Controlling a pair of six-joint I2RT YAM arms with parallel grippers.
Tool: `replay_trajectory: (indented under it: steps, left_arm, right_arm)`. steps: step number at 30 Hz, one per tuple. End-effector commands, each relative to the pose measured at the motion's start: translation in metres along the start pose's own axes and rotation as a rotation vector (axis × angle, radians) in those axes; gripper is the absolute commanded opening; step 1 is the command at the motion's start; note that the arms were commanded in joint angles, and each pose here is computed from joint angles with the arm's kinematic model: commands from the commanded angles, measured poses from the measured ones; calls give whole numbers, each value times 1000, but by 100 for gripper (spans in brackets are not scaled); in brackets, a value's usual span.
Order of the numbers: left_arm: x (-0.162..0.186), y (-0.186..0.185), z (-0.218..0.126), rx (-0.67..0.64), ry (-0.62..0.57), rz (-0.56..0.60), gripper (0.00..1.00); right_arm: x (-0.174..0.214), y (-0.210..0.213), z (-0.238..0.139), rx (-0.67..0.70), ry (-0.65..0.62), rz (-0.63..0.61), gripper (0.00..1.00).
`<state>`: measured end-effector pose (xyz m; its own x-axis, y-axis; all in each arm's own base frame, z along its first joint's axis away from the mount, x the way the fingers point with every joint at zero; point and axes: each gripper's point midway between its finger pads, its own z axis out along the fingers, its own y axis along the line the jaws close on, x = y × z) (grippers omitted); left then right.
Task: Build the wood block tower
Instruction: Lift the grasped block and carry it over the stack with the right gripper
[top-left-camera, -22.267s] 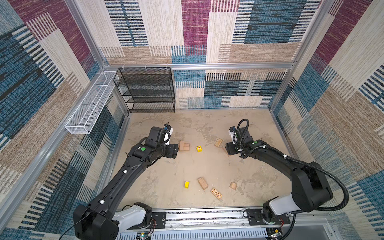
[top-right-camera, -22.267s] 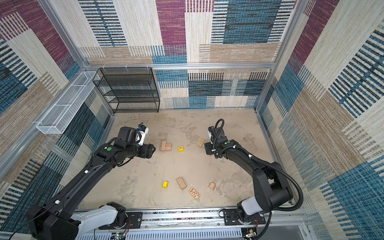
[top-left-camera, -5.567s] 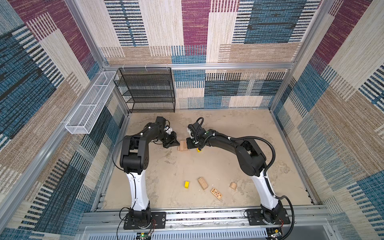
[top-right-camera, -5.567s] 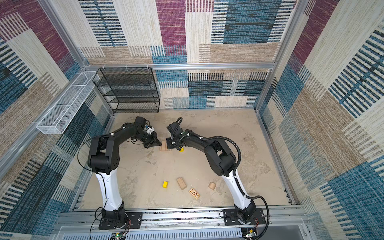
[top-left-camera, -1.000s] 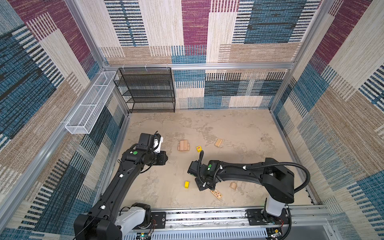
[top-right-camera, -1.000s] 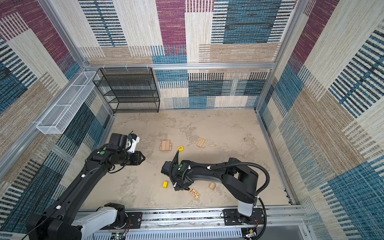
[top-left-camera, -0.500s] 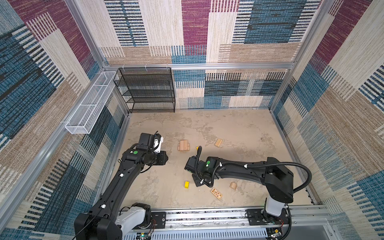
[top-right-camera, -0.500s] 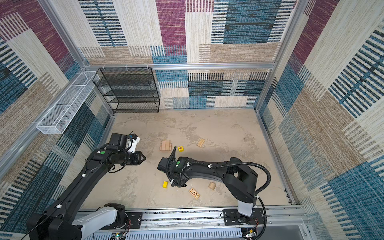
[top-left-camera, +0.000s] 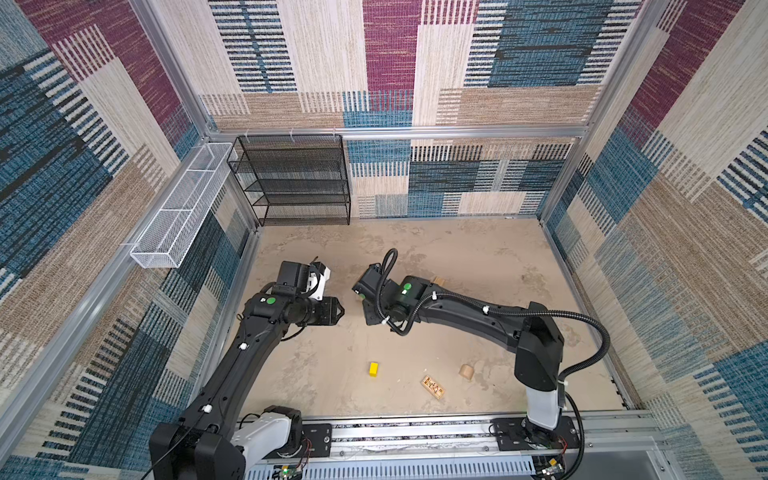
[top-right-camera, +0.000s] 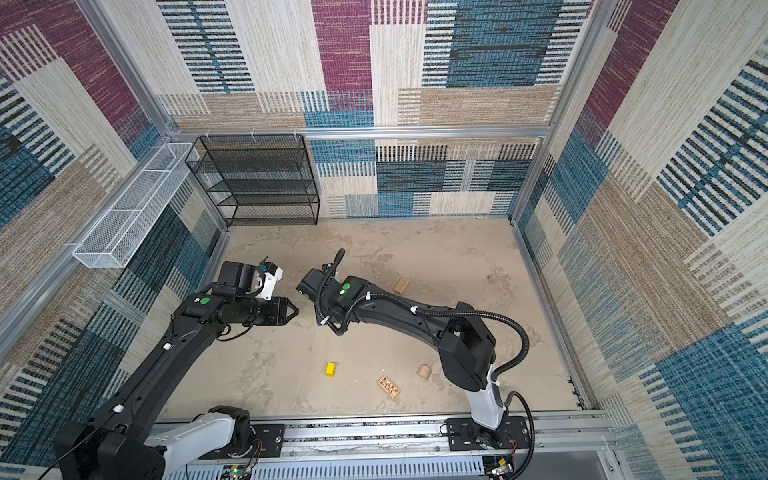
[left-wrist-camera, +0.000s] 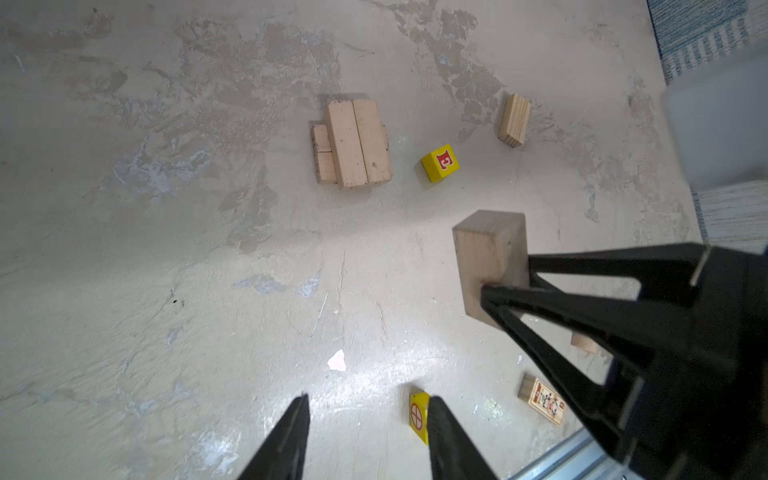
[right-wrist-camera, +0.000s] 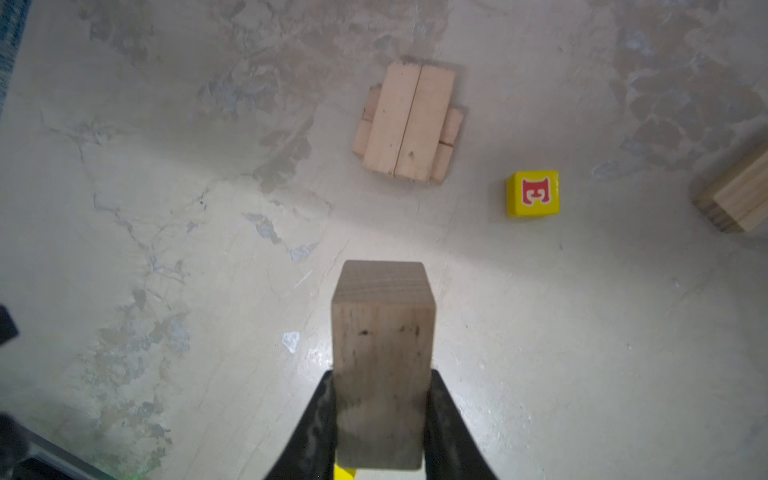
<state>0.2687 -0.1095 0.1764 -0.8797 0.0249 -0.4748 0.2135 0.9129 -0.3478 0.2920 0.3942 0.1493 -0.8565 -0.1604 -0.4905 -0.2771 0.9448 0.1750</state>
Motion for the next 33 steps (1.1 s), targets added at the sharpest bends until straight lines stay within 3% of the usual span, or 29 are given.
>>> replay_trajectory:
  steps: [1,7,14,33]
  left_arm:
    - [-7,-4,-1,17,-19,4,50]
    - [-6,-3,9,32,-3,-13,50]
    - [-1,-5,12,50,9,-36,50]
    - [-6,-3,2,46,-41,-39,49]
  right_arm:
    - [-19,8,6,-69,-5,37,0]
    - [-44,-12,31,36,17,96,0]
    - [-60,-6,50,59,21,105,3]
    - [-58,-14,91,142,51,150,1]
